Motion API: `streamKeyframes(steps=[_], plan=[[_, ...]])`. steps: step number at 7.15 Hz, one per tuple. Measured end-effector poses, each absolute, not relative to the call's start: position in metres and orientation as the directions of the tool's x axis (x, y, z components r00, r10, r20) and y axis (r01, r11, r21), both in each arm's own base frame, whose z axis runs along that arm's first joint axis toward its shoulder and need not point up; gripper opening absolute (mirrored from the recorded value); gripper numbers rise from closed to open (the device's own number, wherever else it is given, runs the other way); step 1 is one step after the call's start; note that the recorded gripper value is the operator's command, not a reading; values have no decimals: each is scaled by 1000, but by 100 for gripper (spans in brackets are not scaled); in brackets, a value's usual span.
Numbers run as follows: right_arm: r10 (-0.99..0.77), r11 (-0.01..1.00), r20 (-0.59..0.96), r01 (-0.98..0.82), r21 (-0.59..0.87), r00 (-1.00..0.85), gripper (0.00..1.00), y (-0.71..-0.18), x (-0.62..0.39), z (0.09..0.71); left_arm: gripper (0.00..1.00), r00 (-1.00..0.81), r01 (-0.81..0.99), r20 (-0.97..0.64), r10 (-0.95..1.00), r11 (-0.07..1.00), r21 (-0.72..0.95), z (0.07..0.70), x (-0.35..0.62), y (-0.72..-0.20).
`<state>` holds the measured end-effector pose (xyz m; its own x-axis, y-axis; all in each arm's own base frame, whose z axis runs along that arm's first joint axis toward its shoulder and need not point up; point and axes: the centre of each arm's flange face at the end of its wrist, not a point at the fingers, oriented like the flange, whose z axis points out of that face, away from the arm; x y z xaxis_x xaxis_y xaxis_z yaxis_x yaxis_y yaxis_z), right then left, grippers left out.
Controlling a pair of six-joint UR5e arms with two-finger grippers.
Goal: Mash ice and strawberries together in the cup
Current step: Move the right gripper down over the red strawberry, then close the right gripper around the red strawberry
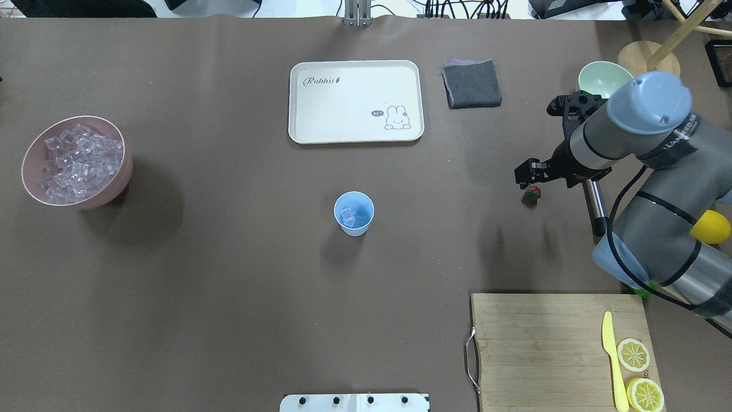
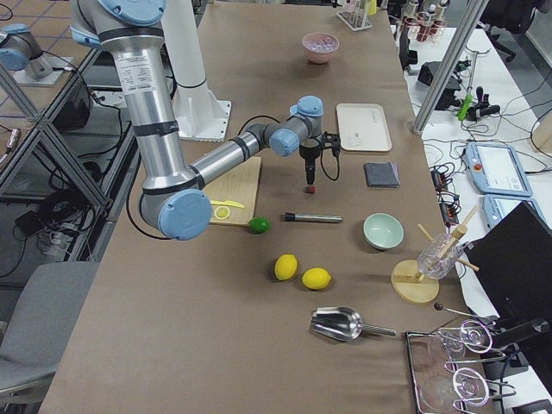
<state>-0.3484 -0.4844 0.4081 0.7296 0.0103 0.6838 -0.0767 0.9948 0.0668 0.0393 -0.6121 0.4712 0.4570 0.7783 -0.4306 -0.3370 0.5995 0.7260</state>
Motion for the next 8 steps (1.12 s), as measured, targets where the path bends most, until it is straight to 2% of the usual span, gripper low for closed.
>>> streamKeyframes(steps=[4, 6, 7, 8], plan=[[187, 975, 635, -223, -24, 750, 100, -493, -377, 431, 97, 455, -339, -425, 783, 593, 730, 478, 36, -609], [217, 967, 621, -254, -30, 753, 98, -498, -381, 446, 97, 454, -339, -421, 785, 589, 734, 476, 37, -608], [215, 967, 626, -255, -27, 750, 86, -500, -386, 456, 97, 455, -339, -418, 786, 587, 735, 475, 36, -607], [216, 966, 631, -258, -26, 745, 80, -502, -389, 463, 97, 457, -340, -415, 787, 586, 736, 474, 36, -607]])
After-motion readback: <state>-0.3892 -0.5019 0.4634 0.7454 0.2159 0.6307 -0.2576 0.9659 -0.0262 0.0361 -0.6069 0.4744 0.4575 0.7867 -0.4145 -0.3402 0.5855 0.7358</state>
